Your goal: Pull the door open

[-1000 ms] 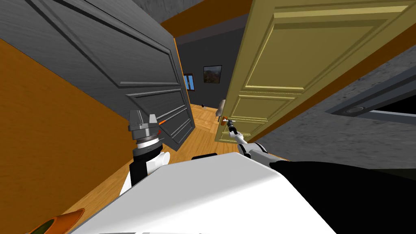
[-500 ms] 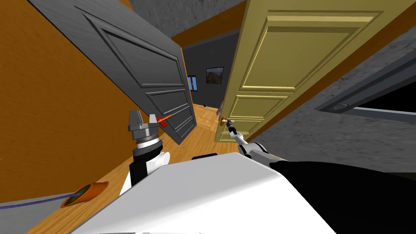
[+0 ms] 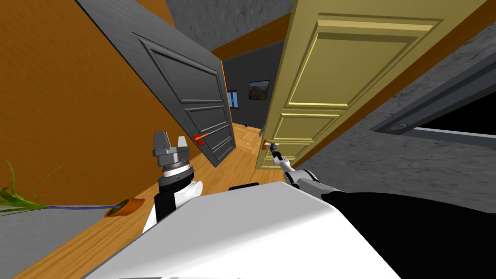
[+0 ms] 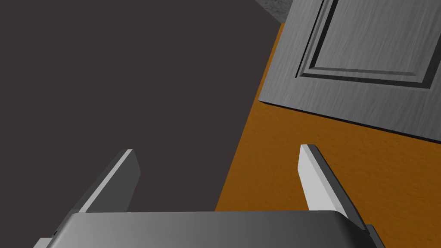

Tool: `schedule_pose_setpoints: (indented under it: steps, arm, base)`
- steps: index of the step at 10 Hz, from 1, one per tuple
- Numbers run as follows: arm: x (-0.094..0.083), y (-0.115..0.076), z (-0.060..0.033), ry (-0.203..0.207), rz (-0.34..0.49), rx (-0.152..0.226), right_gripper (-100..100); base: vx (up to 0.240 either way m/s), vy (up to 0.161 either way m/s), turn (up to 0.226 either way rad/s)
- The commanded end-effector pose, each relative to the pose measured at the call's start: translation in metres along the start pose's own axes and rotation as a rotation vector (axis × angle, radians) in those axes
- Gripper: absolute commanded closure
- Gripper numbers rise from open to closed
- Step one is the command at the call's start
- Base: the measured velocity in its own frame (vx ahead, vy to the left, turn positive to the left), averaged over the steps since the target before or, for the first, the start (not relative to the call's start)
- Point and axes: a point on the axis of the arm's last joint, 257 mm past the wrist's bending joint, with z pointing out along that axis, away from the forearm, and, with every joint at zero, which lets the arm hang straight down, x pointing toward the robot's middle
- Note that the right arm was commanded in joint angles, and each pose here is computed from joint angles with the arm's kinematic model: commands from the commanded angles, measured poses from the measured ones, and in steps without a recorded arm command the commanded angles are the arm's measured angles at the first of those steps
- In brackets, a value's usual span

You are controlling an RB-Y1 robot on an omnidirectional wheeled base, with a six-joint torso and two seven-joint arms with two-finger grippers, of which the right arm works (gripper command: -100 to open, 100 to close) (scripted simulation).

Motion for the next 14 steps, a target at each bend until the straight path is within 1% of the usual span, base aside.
schedule_pose_setpoints:
  steps: [1, 6, 8, 9, 10, 14]
  arm:
    - [0.009, -0.002, 0.0006, 0.014, 0.002, 0.001, 100]
    - [0.022, 0.0, 0.0046, 0.035, 0.003, -0.003, 100]
    - [0.025, 0.0, 0.0055, 0.04, 0.003, -0.003, 100]
    - [0.024, 0.001, 0.0061, 0.037, 0.002, -0.003, 100]
    - [0.028, -0.001, 0.0044, 0.055, 0.002, -0.001, 100]
    - [0.034, 0.0, 0.0024, 0.097, 0.002, -0.004, 100]
  base:
    - [-0.193, -0.104, 0.146]
    - [-0.205, -0.118, 0.168]
    - [-0.197, -0.105, 0.093]
    - [-0.083, -0.037, 0.036]
    - [-0.151, -0.053, 0.105]
    - [-0.224, -0.063, 0.106]
